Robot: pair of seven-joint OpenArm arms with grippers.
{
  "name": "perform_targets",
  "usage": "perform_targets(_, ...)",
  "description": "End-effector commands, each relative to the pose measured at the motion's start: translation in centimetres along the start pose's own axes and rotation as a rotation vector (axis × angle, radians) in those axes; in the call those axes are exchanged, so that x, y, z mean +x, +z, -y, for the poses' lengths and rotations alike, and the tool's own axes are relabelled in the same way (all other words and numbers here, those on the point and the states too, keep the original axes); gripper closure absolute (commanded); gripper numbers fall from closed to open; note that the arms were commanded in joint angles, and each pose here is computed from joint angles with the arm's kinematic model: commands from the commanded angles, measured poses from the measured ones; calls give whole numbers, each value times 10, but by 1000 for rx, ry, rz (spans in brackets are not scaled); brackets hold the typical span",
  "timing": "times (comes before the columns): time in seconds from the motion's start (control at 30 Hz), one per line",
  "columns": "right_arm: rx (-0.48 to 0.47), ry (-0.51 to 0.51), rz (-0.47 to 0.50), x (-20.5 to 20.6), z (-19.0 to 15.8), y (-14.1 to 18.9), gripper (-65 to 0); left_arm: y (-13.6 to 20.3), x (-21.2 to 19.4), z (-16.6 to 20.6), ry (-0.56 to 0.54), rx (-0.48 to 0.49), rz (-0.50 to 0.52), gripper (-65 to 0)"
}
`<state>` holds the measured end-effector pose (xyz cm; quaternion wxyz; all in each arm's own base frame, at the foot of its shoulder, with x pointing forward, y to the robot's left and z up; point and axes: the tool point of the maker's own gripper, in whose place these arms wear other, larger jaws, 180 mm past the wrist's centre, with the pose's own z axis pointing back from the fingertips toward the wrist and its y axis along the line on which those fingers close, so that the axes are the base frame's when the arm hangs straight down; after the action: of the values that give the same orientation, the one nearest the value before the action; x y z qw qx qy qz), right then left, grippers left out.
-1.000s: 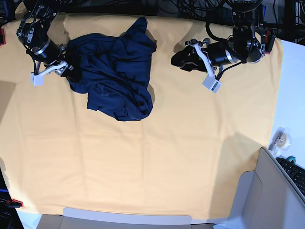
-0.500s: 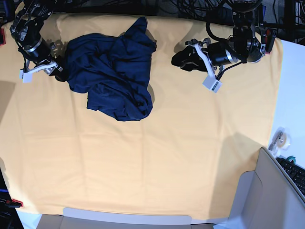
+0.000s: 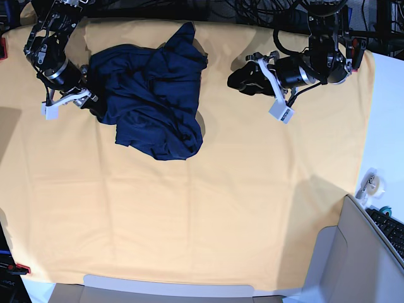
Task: Fold the T-shirt properly
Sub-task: 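Move the right gripper to the shirt's side edge, then fold the shirt's side edge inward over the pile with the right gripper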
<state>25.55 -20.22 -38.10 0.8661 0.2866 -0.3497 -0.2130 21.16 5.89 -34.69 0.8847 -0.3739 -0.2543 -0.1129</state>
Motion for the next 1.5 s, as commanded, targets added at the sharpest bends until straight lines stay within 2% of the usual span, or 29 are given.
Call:
perform_targets(0.0, 13, 20, 5, 5, -5, 1, -185, 4, 10, 3, -18, -11, 31, -218)
perform_targets(0.07, 14, 20, 6, 5, -5, 1, -47, 4, 10, 3, -18, -11, 31, -218)
perform_targets(0.1, 14, 21, 1, 5, -5, 1, 0, 4, 10, 3, -18, -11, 31, -218)
perform_targets(0.17, 19, 28, 7, 6, -8, 3, 0, 4, 10, 4, -18, -12, 32, -218)
perform_targets(0.27, 30, 91, 35, 13, -22, 13, 0, 4, 9, 4, -17, -12, 31, -218)
perform_targets(0.43, 156, 299, 62, 14, -99, 26, 0, 4, 8, 3, -16, -11, 29, -218)
perform_targets(0.53, 267, 382, 7, -7, -142, 19, 0, 4, 8, 3, -16, -11, 29, -218)
perform_targets(0.73, 447, 479, -162, -67, -201, 3, 0, 4, 8, 3, -15, -8, 29, -218)
perform_targets(0.93, 487, 645, -291, -107, -215, -1, 0, 4, 7, 2, -14, -7, 27, -218)
perform_targets(1.1, 490, 773, -383, -128, -207, 2, 0, 4, 9, 2, -17, -7, 29, -218)
perform_targets(1.3, 490, 858, -429, -135, -202, 4, 0, 4, 9, 2, -18, -7, 30, -218)
perform_targets(1.47, 501, 888, -412, -128, -208, 1, -3, 4, 10, 3, -20, -8, 32, -218)
